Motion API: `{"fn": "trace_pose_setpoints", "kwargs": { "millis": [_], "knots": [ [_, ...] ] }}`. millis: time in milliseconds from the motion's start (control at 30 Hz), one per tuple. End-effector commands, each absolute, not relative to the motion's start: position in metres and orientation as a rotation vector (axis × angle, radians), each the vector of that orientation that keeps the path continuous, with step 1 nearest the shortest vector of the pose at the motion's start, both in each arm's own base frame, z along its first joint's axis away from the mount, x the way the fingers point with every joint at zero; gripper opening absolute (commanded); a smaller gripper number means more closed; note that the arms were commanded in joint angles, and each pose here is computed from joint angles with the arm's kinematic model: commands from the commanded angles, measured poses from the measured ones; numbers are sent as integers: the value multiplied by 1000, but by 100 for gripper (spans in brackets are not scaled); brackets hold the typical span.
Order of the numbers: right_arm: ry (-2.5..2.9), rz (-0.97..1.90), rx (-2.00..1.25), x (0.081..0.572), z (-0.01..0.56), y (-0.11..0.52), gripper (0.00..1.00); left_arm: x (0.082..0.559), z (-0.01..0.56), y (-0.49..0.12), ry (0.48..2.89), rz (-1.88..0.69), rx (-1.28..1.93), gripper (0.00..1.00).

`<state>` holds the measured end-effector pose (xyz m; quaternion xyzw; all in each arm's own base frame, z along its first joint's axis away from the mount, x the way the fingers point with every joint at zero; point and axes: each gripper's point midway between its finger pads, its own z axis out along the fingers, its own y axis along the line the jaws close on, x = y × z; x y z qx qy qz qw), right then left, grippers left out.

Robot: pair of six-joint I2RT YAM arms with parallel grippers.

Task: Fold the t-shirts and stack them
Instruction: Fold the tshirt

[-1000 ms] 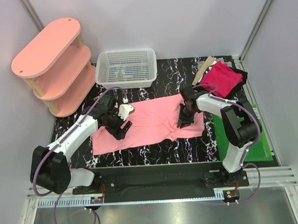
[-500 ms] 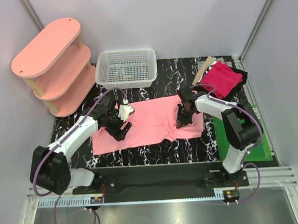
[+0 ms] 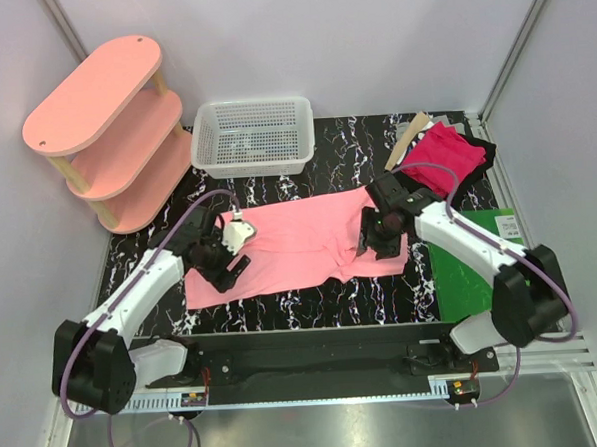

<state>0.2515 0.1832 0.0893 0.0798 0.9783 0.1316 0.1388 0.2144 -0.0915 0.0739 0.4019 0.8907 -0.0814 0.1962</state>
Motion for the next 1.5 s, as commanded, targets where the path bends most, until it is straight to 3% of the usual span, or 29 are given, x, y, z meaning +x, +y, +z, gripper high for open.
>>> {"fn": "trace_pose_setpoints", "kwargs": {
  "millis": [0,167,367,400,433,467,567,667,700,767,867,900,933,1267,1333,1367,1467],
  "knots": [
    [2838,299,303,217,96,156,43,205,70,-53,2500,-110,1128,80],
    [2852,296,445,186,87,142,48,195,55,-26,2576,-69,1091,81],
    [2770,245,612,185,80,129,46,192,40,-11,2677,-103,1050,80],
    [2783,233,623,184,75,128,48,192,39,-9,2688,-104,1041,80],
    [2786,222,635,183,73,127,58,192,39,-8,2694,-108,1036,80],
    [2786,206,643,183,71,126,61,192,39,-8,2696,-113,1035,80],
    [2761,141,687,180,63,114,63,189,38,-7,2702,-116,1030,80],
    [2699,95,766,185,61,105,36,187,36,-7,2706,-120,1022,80],
    [2689,96,784,188,60,104,39,187,35,-6,2709,-127,1016,80],
    [2653,118,823,198,59,103,68,189,35,-6,2703,-131,1011,80],
    [2642,134,869,211,53,93,80,189,33,-4,2715,-132,1002,79],
    [2652,130,884,213,49,90,98,189,33,-3,2718,-129,998,79],
    [2652,124,877,217,48,86,100,189,34,-2,2710,-120,1007,79],
    [2712,109,821,246,21,87,100,182,31,3,2718,-127,980,79],
    [2724,145,821,246,18,92,88,180,30,5,2726,-126,971,79],
    [2725,159,819,246,18,94,76,179,30,6,2726,-123,971,79],
    [2719,194,827,242,21,96,61,179,31,8,2718,-106,973,79]
  ]
}}
